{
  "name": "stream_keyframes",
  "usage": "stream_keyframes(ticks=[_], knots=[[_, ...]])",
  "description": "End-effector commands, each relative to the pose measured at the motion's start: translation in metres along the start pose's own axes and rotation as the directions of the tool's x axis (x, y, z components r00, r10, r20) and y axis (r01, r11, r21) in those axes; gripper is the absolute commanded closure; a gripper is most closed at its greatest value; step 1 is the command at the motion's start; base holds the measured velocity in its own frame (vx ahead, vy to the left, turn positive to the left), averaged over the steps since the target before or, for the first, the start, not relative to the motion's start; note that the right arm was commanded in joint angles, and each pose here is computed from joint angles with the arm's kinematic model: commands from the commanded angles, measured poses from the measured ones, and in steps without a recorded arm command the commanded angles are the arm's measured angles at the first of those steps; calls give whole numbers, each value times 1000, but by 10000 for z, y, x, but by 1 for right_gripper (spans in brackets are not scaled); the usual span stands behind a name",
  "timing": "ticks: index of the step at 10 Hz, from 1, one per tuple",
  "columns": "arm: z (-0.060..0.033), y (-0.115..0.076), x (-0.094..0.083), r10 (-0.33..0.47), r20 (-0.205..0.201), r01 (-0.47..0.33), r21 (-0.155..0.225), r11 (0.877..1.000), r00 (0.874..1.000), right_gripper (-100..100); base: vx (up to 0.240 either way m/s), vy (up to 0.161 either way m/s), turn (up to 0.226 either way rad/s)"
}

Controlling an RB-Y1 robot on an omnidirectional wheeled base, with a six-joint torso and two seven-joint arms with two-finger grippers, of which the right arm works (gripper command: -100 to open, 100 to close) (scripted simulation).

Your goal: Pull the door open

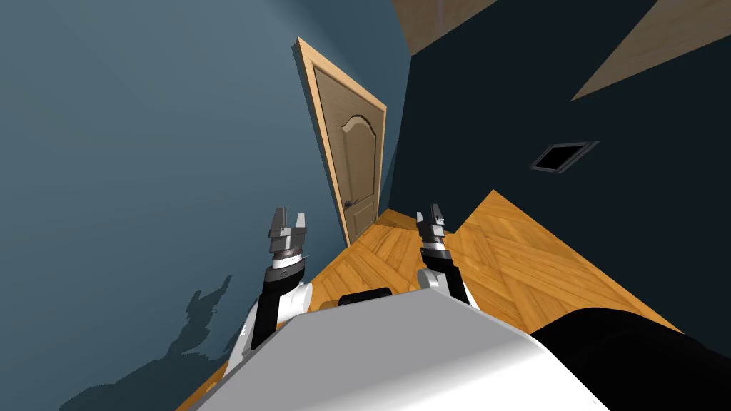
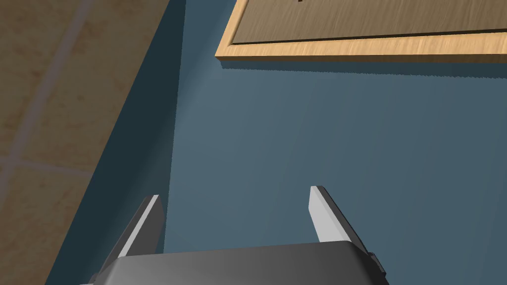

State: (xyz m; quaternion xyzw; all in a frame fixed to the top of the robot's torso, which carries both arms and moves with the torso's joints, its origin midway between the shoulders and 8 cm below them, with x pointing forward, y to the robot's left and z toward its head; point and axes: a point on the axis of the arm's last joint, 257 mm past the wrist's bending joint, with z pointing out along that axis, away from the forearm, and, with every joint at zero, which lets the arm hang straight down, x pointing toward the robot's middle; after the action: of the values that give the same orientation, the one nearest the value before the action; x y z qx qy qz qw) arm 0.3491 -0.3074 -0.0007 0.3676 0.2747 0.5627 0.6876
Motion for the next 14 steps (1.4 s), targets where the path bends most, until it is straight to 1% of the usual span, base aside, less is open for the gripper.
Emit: stream_keyframes(ticks=[1,4,8,9,10,11,12,14], knots=[[-2,-112,21,1,-9,-1,13,1000,1000,-100,18,3,126],[-7,-324,59,4,-25,-3,38,999,1000,-100,53,-31,151],[-4,-680,129,9,-54,-5,76,997,999,-100,74,-37,164],[-25,-736,125,9,-53,-4,88,996,999,-100,46,-30,56],[-32,-851,142,10,-61,-3,102,995,998,-100,43,-31,91],[-14,-914,165,11,-70,-4,104,995,998,-100,51,-38,208],[-40,-975,159,11,-69,-3,117,993,998,-100,41,-35,79],[-28,-1167,199,13,-86,-1,135,991,996,-100,59,-39,150]])
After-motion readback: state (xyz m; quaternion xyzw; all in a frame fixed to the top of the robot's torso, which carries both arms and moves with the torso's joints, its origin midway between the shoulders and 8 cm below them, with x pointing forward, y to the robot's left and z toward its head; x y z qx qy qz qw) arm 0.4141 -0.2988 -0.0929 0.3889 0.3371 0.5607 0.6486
